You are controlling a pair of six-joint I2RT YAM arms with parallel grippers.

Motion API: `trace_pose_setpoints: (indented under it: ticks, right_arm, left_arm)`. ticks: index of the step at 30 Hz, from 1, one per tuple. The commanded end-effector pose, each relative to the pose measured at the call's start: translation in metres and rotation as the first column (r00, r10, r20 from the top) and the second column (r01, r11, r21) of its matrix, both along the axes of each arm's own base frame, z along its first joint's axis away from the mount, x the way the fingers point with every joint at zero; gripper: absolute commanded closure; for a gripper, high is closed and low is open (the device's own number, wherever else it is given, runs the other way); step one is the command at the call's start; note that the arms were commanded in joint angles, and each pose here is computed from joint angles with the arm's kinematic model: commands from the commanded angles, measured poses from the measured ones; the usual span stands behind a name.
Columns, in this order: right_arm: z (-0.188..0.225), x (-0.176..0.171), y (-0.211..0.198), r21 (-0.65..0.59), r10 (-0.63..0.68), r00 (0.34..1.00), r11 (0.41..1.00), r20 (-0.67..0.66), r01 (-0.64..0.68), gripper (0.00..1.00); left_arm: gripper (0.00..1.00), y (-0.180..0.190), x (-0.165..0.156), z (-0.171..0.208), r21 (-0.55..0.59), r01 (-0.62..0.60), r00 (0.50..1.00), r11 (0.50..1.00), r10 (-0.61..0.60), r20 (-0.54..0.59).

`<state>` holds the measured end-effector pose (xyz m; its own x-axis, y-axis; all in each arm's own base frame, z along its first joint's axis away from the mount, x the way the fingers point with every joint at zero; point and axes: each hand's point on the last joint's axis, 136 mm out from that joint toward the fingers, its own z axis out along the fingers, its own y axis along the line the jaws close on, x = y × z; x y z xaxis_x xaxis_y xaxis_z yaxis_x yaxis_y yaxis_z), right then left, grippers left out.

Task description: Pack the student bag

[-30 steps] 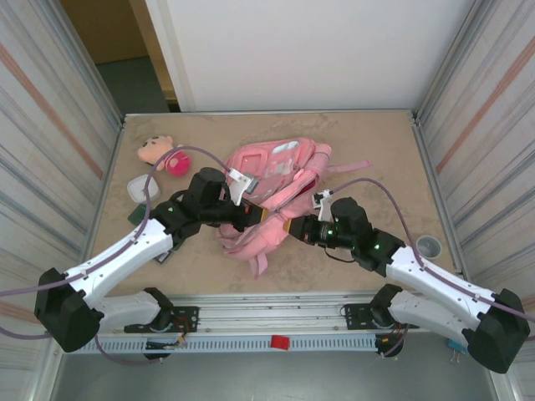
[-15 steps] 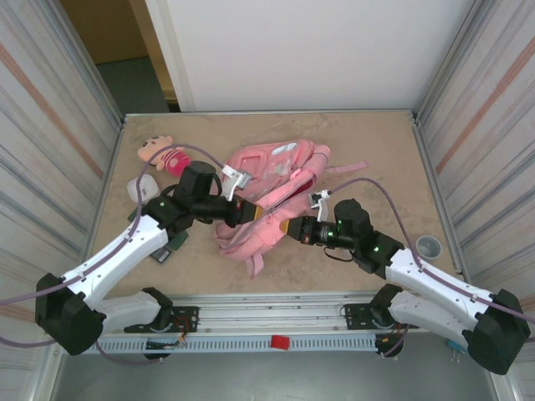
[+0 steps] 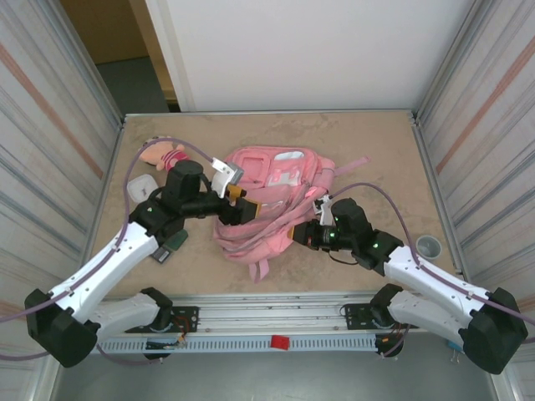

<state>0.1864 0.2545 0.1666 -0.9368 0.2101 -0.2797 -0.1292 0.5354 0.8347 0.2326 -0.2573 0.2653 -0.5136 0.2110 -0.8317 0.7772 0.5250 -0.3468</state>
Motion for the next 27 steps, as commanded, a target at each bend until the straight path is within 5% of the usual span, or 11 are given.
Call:
trace_pose_setpoints:
  ticks: [1, 9, 14, 18, 20, 23, 27]
  right_arm:
    - [0.05, 0.007, 0.011, 0.111, 0.024, 0.995, 0.993, 0.1, -0.035, 1.0]
    - [0.074, 0.003, 0.016, 0.162, 0.059, 0.986, 0.983, 0.156, -0.085, 1.0]
    - [0.076, -0.004, 0.014, 0.157, 0.082, 0.981, 0.982, 0.176, -0.11, 1.0]
    - [0.054, -0.01, 0.003, 0.094, 0.093, 0.981, 0.989, 0.169, -0.11, 1.0]
    - [0.029, -0.013, -0.007, 0.029, 0.08, 0.988, 0.996, 0.131, -0.084, 0.99]
    - [0.008, -0.014, -0.026, -0.089, 0.059, 0.993, 0.995, 0.102, -0.05, 0.65]
    - [0.029, -0.012, -0.064, -0.282, 0.02, 0.99, 0.959, 0.141, 0.021, 0.46]
  left_arm:
    - [0.17, -0.005, -0.014, -0.017, 0.058, 0.077, 0.996, 0.995, -0.079, 0.03]
    - [0.12, -0.038, -0.019, -0.058, 0.257, 0.142, 0.986, 0.956, -0.16, 0.05]
    - [0.43, -0.023, 0.01, -0.078, 0.32, -0.015, 0.997, 0.947, -0.009, 0.073]
    - [0.88, -0.022, 0.014, -0.06, 0.197, -0.047, 0.998, 0.979, 0.037, 0.05]
    - [1.0, -0.025, 0.012, -0.048, 0.096, -0.041, 0.999, 0.995, 0.041, 0.003]
    - [1.0, -0.033, 0.004, -0.032, -0.017, 0.001, 0.999, 1.0, -0.002, -0.052]
    - [1.0, -0.036, 0.0, -0.025, -0.035, 0.02, 0.997, 0.999, -0.022, -0.072]
